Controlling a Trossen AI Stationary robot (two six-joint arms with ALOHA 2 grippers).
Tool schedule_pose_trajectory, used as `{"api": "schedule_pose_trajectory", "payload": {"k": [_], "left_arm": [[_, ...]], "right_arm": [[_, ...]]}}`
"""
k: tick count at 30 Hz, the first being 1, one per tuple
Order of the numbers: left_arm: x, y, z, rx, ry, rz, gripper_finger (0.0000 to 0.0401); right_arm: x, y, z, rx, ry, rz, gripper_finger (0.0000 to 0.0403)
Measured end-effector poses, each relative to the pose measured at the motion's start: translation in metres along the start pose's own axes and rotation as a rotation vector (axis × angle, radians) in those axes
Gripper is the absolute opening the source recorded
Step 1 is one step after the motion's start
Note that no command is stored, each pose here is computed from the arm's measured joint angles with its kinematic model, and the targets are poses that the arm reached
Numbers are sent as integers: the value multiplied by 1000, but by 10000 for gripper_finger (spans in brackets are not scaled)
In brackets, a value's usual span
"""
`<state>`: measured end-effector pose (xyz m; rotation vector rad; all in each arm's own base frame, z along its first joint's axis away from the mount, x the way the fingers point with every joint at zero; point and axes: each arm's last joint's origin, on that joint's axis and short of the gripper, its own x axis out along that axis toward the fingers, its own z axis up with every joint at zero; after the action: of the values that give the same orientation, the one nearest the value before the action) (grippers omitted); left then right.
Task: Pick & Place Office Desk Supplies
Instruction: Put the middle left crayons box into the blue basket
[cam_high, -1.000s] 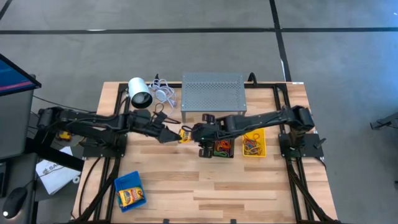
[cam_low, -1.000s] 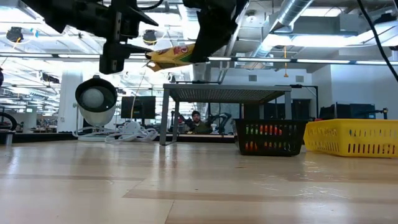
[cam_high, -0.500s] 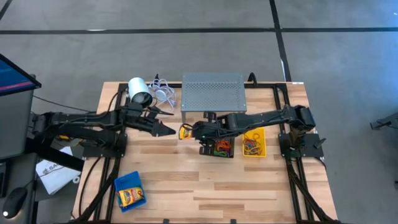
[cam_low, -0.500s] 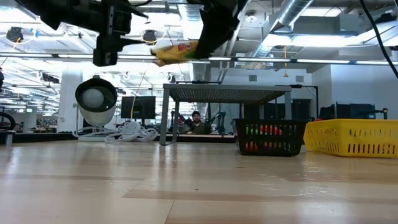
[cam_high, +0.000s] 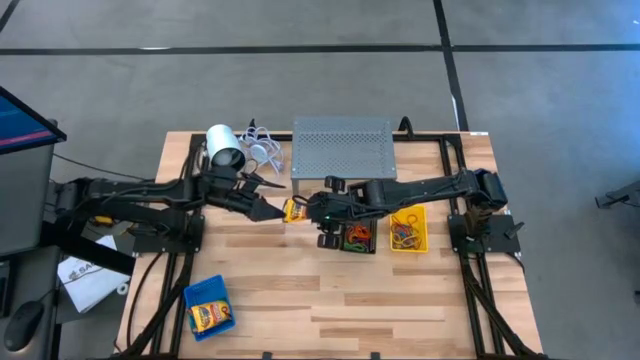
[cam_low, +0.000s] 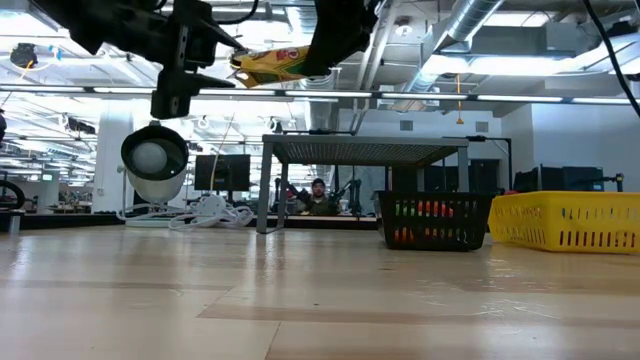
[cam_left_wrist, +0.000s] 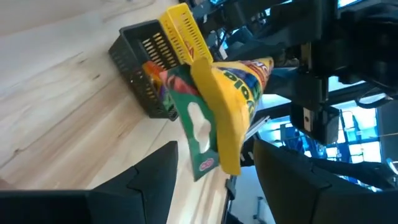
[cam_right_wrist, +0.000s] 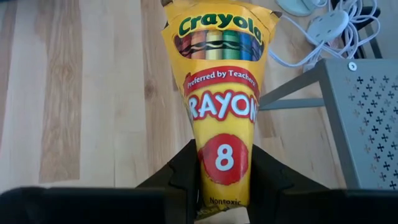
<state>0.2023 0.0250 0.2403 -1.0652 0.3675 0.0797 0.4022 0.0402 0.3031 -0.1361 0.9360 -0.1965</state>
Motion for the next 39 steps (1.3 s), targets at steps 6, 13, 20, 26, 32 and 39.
{"api": "schedule_pose_trajectory", "payload": {"k": [6,13,20,26,32,39], "left_arm": [[11,0,3,14,-18,-36,207],[22,0,6,12,-38,-76,207],[27,-2,6,2,-44,-108,172],[24,-6,8,15,-58,-141,103],[24,-8,7,28,-39,-166,41],[24,-8,7,27,-39,-165,31]], "right_arm": [[0,2,3,3,-26,4,87],[0,2,4,7,-40,11,87],[0,2,6,-9,-64,14,87],[0,2,8,-21,-85,8,88],[0,2,9,-20,-93,20,120],[0,1,9,-10,-91,17,221]]}}
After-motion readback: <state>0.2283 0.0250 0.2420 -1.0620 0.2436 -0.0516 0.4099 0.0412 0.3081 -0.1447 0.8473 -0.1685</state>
